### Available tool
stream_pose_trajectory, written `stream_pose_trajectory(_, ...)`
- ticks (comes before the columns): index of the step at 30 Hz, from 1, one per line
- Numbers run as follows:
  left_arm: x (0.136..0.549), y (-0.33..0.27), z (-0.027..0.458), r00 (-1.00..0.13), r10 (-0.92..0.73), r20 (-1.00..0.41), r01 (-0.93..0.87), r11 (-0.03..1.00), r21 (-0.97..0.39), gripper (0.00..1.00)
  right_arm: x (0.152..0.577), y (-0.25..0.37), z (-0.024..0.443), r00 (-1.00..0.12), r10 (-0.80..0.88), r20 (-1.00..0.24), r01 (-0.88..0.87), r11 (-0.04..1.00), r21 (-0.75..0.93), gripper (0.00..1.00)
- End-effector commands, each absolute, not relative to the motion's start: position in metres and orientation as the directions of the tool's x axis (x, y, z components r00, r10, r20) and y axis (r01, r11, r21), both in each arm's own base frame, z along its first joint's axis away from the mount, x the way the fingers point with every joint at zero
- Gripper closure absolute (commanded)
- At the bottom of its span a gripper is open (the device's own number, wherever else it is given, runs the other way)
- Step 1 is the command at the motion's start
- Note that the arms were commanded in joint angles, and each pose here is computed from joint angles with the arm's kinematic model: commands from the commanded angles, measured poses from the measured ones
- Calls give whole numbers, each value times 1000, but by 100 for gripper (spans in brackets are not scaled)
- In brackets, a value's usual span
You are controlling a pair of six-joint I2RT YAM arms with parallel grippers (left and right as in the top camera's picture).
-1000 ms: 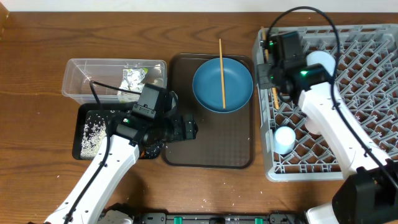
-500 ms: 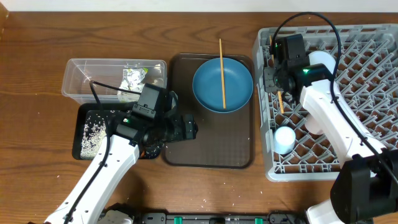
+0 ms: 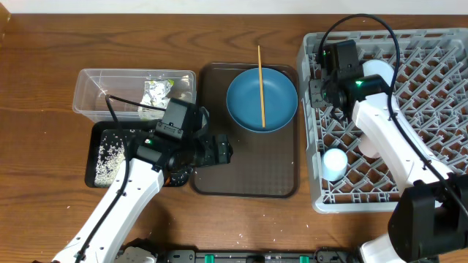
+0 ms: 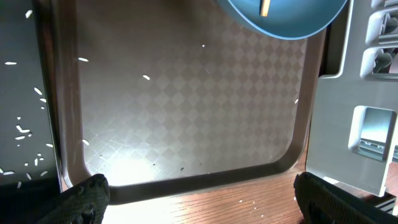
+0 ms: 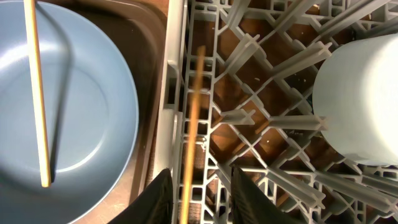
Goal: Sort waste into correct bins and load items into the dishwasher rack
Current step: 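Carry one chopstick right and insert it at the rack's left edge, then open the right gripper and move it back to the blue plate, then grasp the remaining chopstick on the blue plate with the right gripper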
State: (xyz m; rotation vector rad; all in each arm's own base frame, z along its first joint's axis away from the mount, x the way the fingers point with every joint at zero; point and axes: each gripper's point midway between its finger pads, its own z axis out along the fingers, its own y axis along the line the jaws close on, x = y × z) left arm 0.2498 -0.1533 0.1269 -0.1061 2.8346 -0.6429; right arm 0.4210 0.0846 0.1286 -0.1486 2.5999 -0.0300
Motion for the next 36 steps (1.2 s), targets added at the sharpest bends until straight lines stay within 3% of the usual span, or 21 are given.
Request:
stream_pose_trajectory(1, 255, -153, 133, -965, -123, -230, -13, 902, -431, 3, 422, 80, 123, -862, -73, -502, -61, 997, -40, 68)
stream_pose_trajectory(6, 255, -153, 133, -965, -123, -229, -13, 902, -431, 3, 424, 105, 127, -857, -25, -514, -91, 990, 104, 69)
stream_pose_trajectory(10, 255, -153, 133, -965, -123, -230, -13, 902, -431, 3, 431, 147, 143, -842, 53, -536, -149, 934, 326, 71)
stream_pose_trajectory(13, 255, -153, 133, -965, -123, -229, -13, 902, -431, 3, 435, 169, 154, -827, 88, -555, -169, 903, 395, 71)
stream_pose_trajectory(27, 255, -153, 133, -965, -123, -230, -13, 902, -431, 3, 443, 212, 154, -712, -13, -702, -172, 973, 157, 66)
stream_pose_trajectory(31, 255, -153, 133, -965, -123, -230, -13, 902, -431, 3, 449, 220, 135, -717, -27, -697, -173, 975, 140, 53)
stream_pose_trajectory(36, 255, -153, 133, -965, -123, -229, -13, 902, -431, 3, 460, 226, 100, -734, -36, -678, -169, 977, 131, 50)
